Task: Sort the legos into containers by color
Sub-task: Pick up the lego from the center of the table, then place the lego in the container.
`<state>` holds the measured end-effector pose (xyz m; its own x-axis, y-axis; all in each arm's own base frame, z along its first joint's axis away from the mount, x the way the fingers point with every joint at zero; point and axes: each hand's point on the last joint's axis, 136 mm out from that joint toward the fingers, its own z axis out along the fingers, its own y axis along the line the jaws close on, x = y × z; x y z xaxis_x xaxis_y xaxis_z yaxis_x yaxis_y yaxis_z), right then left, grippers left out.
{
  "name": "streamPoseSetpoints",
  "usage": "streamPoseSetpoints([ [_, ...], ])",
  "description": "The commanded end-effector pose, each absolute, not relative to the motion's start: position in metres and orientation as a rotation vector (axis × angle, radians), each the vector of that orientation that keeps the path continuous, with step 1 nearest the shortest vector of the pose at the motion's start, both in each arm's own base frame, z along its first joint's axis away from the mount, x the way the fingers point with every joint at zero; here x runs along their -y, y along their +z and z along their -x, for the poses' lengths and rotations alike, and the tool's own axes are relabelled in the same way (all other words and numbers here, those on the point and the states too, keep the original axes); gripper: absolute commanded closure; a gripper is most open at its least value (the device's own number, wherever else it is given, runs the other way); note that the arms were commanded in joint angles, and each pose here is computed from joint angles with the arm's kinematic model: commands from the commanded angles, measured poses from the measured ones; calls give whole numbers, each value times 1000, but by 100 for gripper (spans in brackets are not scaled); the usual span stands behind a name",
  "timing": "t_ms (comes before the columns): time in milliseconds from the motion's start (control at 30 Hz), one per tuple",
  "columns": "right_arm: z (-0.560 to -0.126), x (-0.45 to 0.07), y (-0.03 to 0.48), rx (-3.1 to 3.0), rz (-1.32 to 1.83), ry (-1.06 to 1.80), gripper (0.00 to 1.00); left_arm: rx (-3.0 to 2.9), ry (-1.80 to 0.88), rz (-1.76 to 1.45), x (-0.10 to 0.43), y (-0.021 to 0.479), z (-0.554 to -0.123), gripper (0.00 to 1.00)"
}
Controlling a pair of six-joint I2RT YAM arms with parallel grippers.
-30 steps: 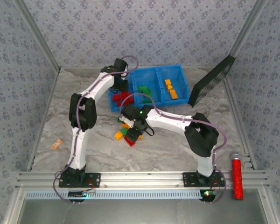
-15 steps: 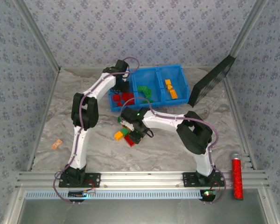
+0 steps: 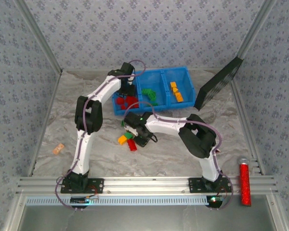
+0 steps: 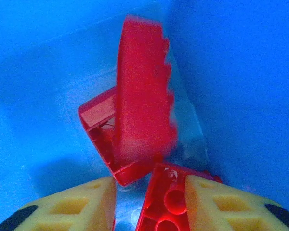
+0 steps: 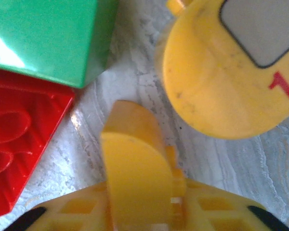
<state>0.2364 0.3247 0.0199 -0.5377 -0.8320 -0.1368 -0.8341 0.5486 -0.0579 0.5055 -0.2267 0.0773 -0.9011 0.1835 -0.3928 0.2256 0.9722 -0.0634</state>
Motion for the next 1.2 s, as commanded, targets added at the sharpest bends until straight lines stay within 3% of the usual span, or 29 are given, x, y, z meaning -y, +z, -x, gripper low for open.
streamPoseSetpoints([
  [0, -238, -319, 5, -2661, 1415, -24, 70, -2706, -187, -321, 235, 92, -501, 56],
  [267, -229, -317, 26, -2621, 1404, 45, 81, -2640, -203, -335, 235, 131, -496, 48],
  [633, -232, -265, 104, -2600, 1149, 129, 84, -2506, -236, -367, 233, 211, -476, 41],
  [933, -344, -174, 173, -2538, 572, 72, 83, -2512, -231, -336, 209, 223, -404, 37],
  [1167, -429, -132, 169, -2552, 337, -89, 84, -2634, -180, -250, 176, 195, -328, 36],
])
